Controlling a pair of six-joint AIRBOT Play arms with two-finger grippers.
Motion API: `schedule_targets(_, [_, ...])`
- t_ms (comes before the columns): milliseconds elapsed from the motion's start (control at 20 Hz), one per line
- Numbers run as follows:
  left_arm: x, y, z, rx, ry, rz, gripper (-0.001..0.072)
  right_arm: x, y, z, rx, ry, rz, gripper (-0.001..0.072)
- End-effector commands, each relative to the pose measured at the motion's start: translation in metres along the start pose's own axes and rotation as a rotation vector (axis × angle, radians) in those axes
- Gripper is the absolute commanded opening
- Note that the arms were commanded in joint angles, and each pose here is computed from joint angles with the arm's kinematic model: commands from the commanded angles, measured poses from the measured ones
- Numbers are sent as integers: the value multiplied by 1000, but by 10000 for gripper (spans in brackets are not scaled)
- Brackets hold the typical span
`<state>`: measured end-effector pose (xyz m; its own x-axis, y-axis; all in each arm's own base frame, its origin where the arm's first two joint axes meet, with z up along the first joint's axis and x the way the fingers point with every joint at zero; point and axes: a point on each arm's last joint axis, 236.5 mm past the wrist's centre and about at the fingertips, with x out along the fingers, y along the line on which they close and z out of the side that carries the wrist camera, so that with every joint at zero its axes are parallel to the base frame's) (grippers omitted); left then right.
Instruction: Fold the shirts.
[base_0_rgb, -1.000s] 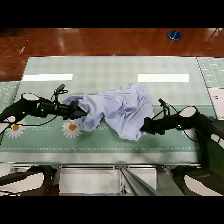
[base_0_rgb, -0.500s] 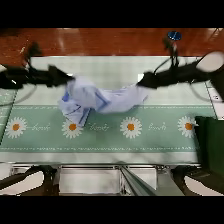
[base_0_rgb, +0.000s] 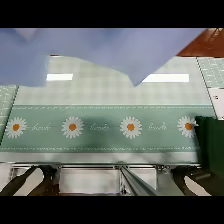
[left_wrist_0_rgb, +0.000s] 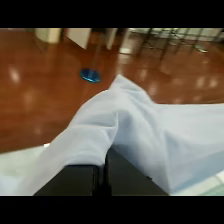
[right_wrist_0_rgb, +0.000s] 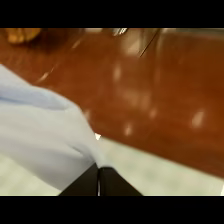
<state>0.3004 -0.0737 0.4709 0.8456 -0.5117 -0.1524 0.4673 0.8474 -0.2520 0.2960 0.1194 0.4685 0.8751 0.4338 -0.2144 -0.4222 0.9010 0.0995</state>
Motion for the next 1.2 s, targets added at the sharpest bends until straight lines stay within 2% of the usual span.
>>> schedule_targets(0, [-69, -17, 7, 138, -55, 293, 19, -106, -15, 23, -57, -148, -182, 16])
schedule_targets(100, [-102, -22, -1, 192, -69, 393, 19, -146, -23, 8, -52, -139, -256, 16])
schedule_targets(250, [-115, -45, -42, 242, 39, 283, 19, -177, -41, -26, 1, -67, -360, 16])
schedule_targets(400, [-99, -48, -110, 202, 301, 170, 19, -162, -48, -69, 56, 82, -371, 16])
schedule_targets(550, [-70, -27, -166, 100, 494, 183, 19, -117, -45, -117, 81, 266, -313, 16])
schedule_targets(850, [2, 73, -315, -89, 867, 404, 19, -6, -86, -237, 127, 552, -355, 15])
schedule_targets(1000, [62, 118, -377, -165, 885, 454, 19, 59, -110, -286, 160, 669, -363, 15])
schedule_targets(1150, [130, 157, -399, -217, 791, 473, 19, 125, -152, -317, 334, 663, -344, 16])
